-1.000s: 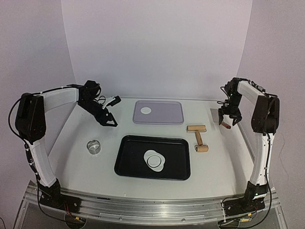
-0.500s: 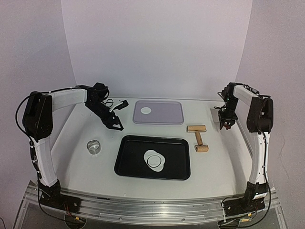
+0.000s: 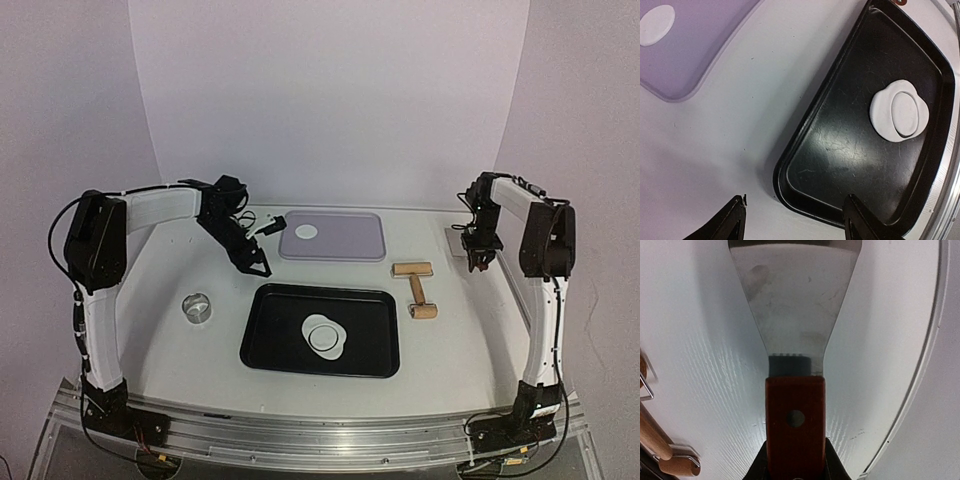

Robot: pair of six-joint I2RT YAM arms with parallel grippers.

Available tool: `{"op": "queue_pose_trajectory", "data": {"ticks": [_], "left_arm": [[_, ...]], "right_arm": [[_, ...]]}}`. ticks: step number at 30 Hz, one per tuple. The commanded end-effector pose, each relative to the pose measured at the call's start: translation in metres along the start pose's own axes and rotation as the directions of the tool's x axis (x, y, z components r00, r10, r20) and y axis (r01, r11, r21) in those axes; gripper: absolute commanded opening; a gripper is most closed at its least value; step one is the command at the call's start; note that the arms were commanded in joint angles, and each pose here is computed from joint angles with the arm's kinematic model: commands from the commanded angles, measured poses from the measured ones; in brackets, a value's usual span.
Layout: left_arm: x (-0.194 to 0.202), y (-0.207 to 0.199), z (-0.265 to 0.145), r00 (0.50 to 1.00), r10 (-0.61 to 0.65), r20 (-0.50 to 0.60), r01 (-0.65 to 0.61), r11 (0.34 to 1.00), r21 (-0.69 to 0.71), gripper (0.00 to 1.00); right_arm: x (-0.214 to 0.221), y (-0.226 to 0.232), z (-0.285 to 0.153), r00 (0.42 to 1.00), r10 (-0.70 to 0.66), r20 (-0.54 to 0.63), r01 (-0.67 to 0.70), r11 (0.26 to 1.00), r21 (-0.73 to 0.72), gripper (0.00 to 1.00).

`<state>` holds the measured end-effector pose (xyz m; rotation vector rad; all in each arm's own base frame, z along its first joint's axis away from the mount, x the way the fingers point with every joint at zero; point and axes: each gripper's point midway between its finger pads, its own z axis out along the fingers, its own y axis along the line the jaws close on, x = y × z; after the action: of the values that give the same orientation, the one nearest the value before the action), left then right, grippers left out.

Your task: Roll out the dumpling wrappers from the dough

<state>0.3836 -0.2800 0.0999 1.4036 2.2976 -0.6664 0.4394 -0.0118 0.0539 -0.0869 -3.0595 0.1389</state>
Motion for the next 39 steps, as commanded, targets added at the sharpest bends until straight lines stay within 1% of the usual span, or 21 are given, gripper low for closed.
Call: {"op": "queue_pose_trajectory", "data": {"ticks": [1, 6, 9, 12, 17, 19, 21, 27, 30, 33, 35, 37, 39], "left_arm": [[-0.021, 0.008, 0.012, 0.994, 0.106, -0.018, -0.106, 0.993, -0.051, 0.67], [-0.033, 0.009, 0.037, 0.982, 0.181, -0.046, -0.184, 0.981, -0.059, 0.69], [-0.041, 0.007, 0.054, 0.965, 0.253, -0.065, -0.257, 0.965, -0.061, 0.70], [-0.049, 0.004, 0.069, 0.947, 0.314, -0.073, -0.318, 0.947, -0.045, 0.70], [-0.045, 0.003, 0.092, 0.934, 0.340, -0.113, -0.342, 0.940, 0.002, 0.69], [-0.037, -0.005, 0.100, 0.925, 0.354, -0.134, -0.353, 0.935, 0.033, 0.68], [-0.031, -0.009, 0.106, 0.915, 0.374, -0.151, -0.373, 0.927, 0.036, 0.66], [-0.016, -0.009, 0.118, 0.910, 0.368, -0.188, -0.367, 0.929, 0.045, 0.50], [-0.006, -0.009, 0.124, 0.909, 0.360, -0.208, -0.357, 0.933, 0.056, 0.44], [0.004, -0.009, 0.129, 0.908, 0.353, -0.226, -0.348, 0.935, 0.064, 0.40], [0.008, -0.009, 0.131, 0.907, 0.351, -0.232, -0.346, 0.936, 0.065, 0.37], [0.011, -0.010, 0.132, 0.906, 0.352, -0.236, -0.345, 0.936, 0.070, 0.34], [0.015, -0.011, 0.133, 0.903, 0.355, -0.241, -0.347, 0.935, 0.076, 0.29]], "right_arm": [[0.047, -0.028, -0.070, 1.000, 0.000, 0.003, 0.000, 0.994, 0.109, 0.00], [0.061, -0.038, -0.114, 0.989, -0.061, 0.137, 0.040, 0.988, 0.151, 0.00], [0.070, -0.036, -0.142, 0.968, -0.118, 0.222, 0.077, 0.979, 0.187, 0.00], [0.074, -0.024, -0.171, 0.926, -0.218, 0.309, 0.140, 0.956, 0.256, 0.00], [0.085, 0.007, -0.207, 0.844, -0.373, 0.385, 0.241, 0.906, 0.348, 0.00], [0.091, 0.020, -0.216, 0.810, -0.433, 0.394, 0.283, 0.879, 0.384, 0.00], [0.097, 0.030, -0.223, 0.781, -0.484, 0.394, 0.313, 0.850, 0.423, 0.00], [0.117, 0.057, -0.243, 0.691, -0.587, 0.421, 0.390, 0.794, 0.466, 0.00], [0.130, 0.071, -0.243, 0.626, -0.682, 0.379, 0.459, 0.715, 0.528, 0.00], [0.141, 0.079, -0.240, 0.566, -0.760, 0.318, 0.498, 0.623, 0.603, 0.00], [0.148, 0.080, -0.241, 0.546, -0.781, 0.302, 0.498, 0.593, 0.632, 0.00], [0.154, 0.083, -0.243, 0.529, -0.791, 0.307, 0.497, 0.582, 0.643, 0.00], [0.160, 0.089, -0.245, 0.500, -0.808, 0.312, 0.498, 0.563, 0.660, 0.00]]}}
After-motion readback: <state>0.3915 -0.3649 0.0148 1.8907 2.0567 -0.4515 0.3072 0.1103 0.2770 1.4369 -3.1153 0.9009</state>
